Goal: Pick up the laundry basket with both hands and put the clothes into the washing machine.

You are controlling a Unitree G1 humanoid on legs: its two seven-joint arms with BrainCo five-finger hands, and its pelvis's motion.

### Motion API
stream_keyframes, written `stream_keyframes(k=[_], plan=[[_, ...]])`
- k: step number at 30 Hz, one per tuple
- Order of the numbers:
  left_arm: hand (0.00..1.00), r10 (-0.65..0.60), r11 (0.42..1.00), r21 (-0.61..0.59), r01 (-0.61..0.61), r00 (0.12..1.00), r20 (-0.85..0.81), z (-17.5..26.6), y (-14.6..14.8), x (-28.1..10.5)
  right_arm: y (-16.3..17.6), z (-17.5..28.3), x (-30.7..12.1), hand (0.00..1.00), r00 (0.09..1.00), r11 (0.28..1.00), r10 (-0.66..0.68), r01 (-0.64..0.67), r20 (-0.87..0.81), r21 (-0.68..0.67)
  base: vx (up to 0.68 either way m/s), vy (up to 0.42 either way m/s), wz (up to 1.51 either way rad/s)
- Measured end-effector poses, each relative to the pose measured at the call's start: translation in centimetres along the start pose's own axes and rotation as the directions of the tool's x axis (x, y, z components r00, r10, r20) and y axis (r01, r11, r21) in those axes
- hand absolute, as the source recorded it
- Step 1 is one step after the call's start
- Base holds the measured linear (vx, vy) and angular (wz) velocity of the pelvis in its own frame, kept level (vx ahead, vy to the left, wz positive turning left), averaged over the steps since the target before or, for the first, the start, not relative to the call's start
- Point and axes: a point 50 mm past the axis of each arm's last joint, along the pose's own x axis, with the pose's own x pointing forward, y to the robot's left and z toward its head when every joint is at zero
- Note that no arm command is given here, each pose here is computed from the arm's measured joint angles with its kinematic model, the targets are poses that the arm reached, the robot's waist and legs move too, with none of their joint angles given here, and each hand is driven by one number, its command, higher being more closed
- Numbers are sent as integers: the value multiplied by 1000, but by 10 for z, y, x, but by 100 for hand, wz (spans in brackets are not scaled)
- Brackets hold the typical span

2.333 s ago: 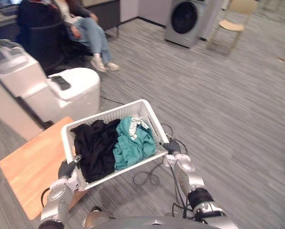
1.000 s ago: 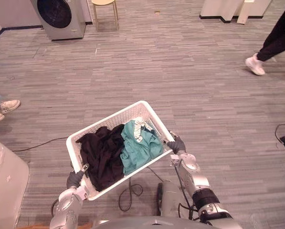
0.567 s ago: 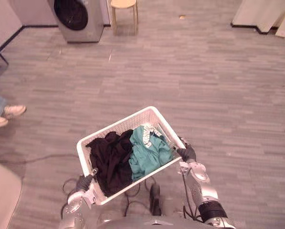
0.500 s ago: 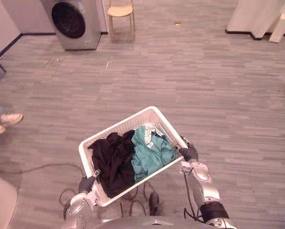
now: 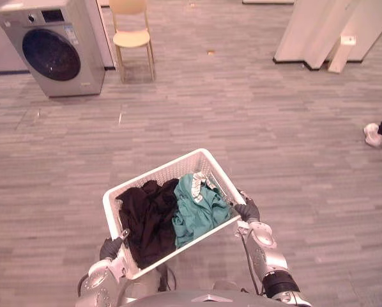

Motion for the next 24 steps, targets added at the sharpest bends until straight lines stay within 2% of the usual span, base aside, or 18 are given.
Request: stream_keyframes(k=[6, 11, 13, 17, 24], plan=[[100, -35, 999, 43, 34, 998, 43, 16, -9, 8, -7, 3, -10, 100, 999, 999, -24, 23, 38, 27, 509, 68, 58], [100, -46, 997, 61, 43, 998, 42, 15, -11, 7, -13, -2, -24, 100, 997, 995, -67, 64, 40, 78, 514, -151, 41], [100, -33, 999, 39, 32, 999, 25, 6, -11, 3, -15, -6, -27, 100, 997, 994, -74, 71, 25, 78, 789, -325, 47], [100, -44, 998, -52, 44, 999, 3, -8, -27, -2, -25, 9, -26, 100, 994, 996, -77, 73, 78, 47, 639, -267, 32], [100, -60, 997, -36, 62, 997, 37, 0, -26, -2, -18, 20, -20, 100, 990, 996, -64, 54, 128, 77, 542, -59, -32]])
